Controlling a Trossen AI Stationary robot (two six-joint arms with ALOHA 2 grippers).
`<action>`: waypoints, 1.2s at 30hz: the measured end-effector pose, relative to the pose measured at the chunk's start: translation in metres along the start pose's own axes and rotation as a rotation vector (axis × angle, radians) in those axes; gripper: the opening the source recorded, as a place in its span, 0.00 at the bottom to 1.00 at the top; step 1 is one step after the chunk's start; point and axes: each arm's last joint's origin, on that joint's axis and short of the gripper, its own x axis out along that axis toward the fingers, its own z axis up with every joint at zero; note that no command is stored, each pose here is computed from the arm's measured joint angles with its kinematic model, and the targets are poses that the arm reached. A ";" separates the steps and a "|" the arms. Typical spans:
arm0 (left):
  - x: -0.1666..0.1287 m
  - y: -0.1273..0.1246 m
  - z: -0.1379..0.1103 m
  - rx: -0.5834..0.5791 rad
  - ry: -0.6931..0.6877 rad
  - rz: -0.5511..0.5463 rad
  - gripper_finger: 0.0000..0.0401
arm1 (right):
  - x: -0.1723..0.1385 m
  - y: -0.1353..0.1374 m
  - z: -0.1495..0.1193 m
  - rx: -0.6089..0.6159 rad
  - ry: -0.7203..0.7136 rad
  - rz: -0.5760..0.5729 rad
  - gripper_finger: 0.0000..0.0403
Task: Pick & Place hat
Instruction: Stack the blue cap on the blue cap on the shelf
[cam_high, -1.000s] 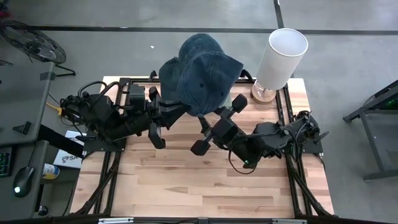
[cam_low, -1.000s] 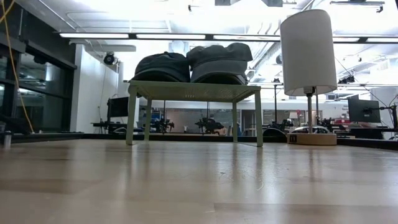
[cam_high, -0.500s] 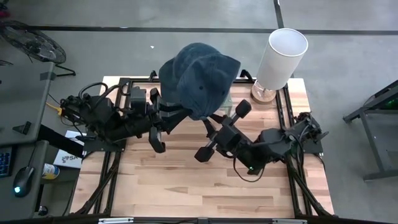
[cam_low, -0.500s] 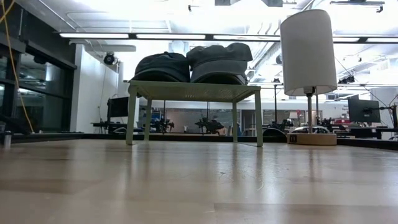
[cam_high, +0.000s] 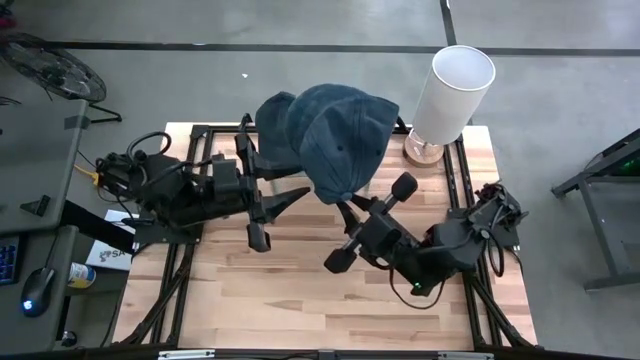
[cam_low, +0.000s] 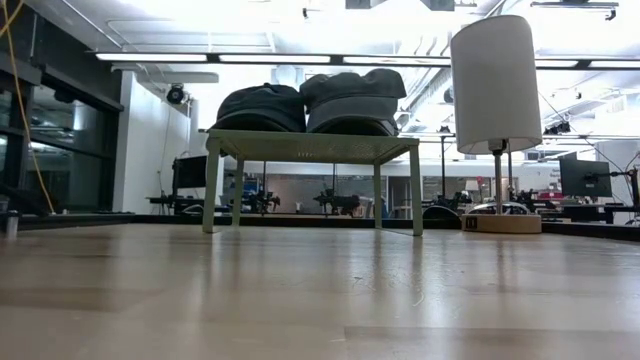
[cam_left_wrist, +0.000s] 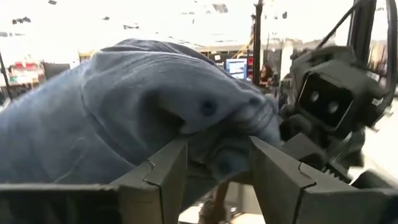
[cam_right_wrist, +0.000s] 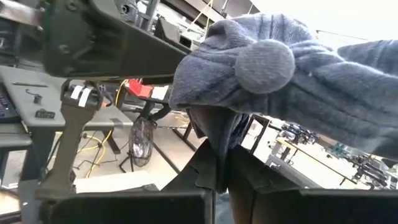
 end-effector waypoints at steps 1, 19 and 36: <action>-0.001 0.000 0.000 0.023 0.004 -0.005 0.41 | -0.001 0.001 0.000 0.000 0.000 0.003 0.02; -0.030 0.028 0.028 0.059 -0.060 -0.049 0.41 | 0.038 0.018 -0.043 0.260 0.106 0.409 0.02; -0.051 0.040 -0.001 0.005 0.286 -0.159 0.41 | 0.053 0.012 -0.103 0.404 0.794 0.885 0.02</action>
